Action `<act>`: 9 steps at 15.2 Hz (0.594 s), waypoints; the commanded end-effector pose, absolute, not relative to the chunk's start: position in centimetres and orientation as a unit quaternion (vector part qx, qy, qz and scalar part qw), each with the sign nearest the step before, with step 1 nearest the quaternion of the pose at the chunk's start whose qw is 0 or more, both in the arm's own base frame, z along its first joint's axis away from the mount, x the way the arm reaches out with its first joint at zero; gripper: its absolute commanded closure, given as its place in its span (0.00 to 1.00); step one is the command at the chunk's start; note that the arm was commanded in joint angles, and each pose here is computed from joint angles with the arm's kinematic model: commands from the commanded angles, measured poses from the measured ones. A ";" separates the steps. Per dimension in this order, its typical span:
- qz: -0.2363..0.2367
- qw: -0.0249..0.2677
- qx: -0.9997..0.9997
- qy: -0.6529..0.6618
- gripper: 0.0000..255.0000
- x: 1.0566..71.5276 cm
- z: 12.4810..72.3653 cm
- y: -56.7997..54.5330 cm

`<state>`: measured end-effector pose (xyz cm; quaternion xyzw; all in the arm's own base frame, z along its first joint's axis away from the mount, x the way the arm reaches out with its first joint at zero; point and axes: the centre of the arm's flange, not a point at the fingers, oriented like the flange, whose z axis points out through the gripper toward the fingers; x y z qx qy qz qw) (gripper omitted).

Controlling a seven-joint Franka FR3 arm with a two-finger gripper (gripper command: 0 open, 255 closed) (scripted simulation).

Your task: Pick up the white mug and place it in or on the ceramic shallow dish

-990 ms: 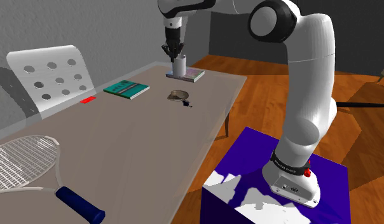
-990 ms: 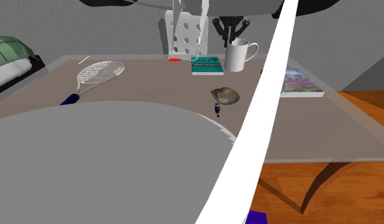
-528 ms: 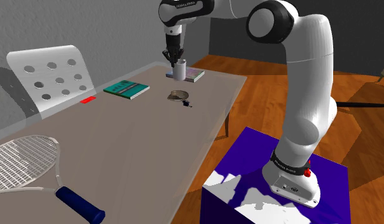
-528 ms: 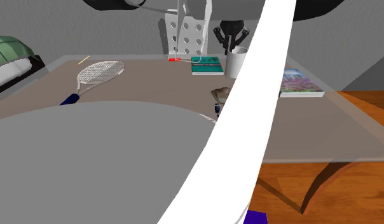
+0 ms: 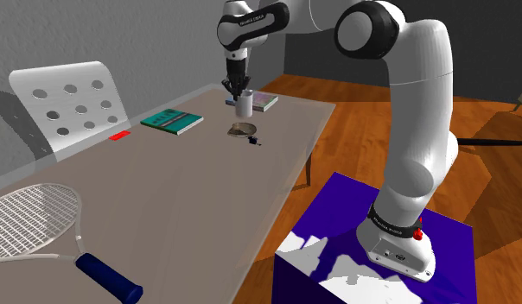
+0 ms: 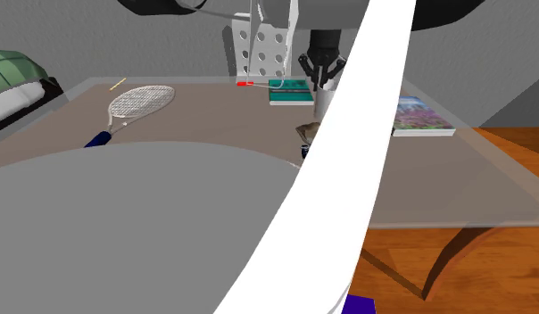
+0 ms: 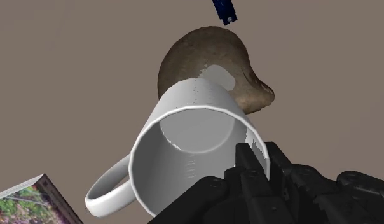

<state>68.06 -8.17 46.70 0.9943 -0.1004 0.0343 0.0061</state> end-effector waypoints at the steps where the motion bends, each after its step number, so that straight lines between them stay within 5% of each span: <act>1: 0.035 0.006 0.994 -0.100 1.00 68.0 45.7 -8.2; 9: 0.035 0.006 0.994 -0.100 1.00 68.0 42.4 -8.2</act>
